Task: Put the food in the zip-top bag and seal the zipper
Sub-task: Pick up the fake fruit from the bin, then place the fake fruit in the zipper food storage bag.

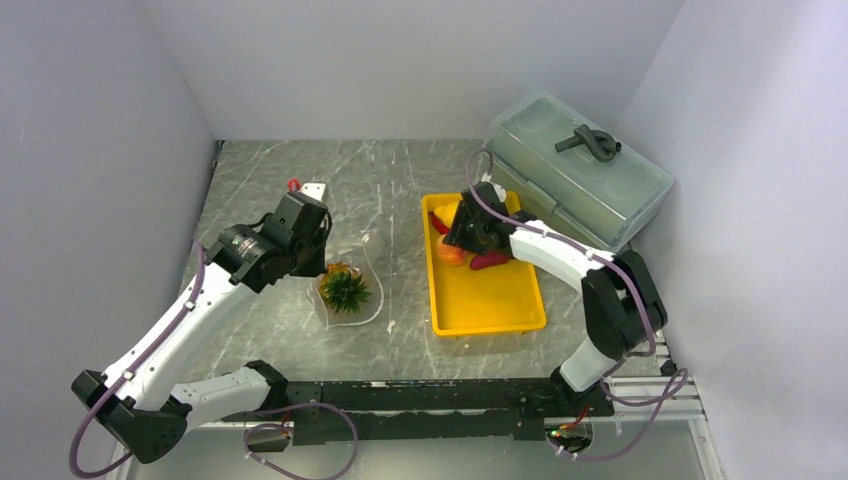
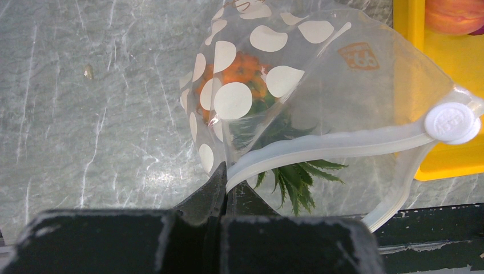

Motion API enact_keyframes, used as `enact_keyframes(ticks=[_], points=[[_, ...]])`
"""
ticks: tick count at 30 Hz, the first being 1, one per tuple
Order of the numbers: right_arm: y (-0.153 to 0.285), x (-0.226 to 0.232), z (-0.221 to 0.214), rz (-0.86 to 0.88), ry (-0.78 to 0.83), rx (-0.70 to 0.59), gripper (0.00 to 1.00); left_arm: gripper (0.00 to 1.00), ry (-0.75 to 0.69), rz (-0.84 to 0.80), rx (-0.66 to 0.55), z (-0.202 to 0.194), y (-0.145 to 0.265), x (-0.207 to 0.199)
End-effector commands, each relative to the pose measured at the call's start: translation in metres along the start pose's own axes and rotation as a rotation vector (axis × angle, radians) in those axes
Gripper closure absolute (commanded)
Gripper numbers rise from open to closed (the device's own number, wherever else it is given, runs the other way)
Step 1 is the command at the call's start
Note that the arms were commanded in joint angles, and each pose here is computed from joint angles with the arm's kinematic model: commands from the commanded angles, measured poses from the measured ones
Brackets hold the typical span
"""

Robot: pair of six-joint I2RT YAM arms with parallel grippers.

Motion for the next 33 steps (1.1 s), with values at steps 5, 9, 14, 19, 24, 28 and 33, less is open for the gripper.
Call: enact_keyframes(ticks=[5,9,14,19,24,28,33], points=[[0.051,-0.005,0.011,0.033,0.032,-0.135,0.85,1.0,0.022,-0.004,-0.019,0.003,0.002,-0.002],[0.068,-0.007,0.011,0.049,0.056,-0.149,0.85,1.0,0.019,-0.003,-0.02,0.004,0.001,-0.002],[0.091,-0.007,0.01,0.107,0.084,-0.198,0.88,1.0,0.015,0.008,-0.02,0.004,0.0,-0.001],[0.112,-0.001,0.011,0.183,0.13,-0.237,0.89,1.0,0.017,0.011,-0.019,0.003,0.0,0.0],[0.135,0.004,0.012,0.245,0.155,-0.281,0.91,1.0,0.018,0.013,-0.015,0.002,0.0,0.0],[0.156,0.013,0.011,0.32,0.186,-0.335,0.94,1.0,0.018,0.009,-0.014,0.003,0.002,-0.001],[0.179,0.033,0.006,0.409,0.256,-0.369,0.99,1.0,0.02,0.01,-0.021,0.004,0.002,0.0]])
Point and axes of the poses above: each gripper's point midway between its finger pads, its own y axis back along the fingers, its own x axis along the line the jaws close on, z = x × y, the point moved 10 cm from there along y, back along the fingers, and after that the axes turned 13 degrees about y, right-handed, at the moved point
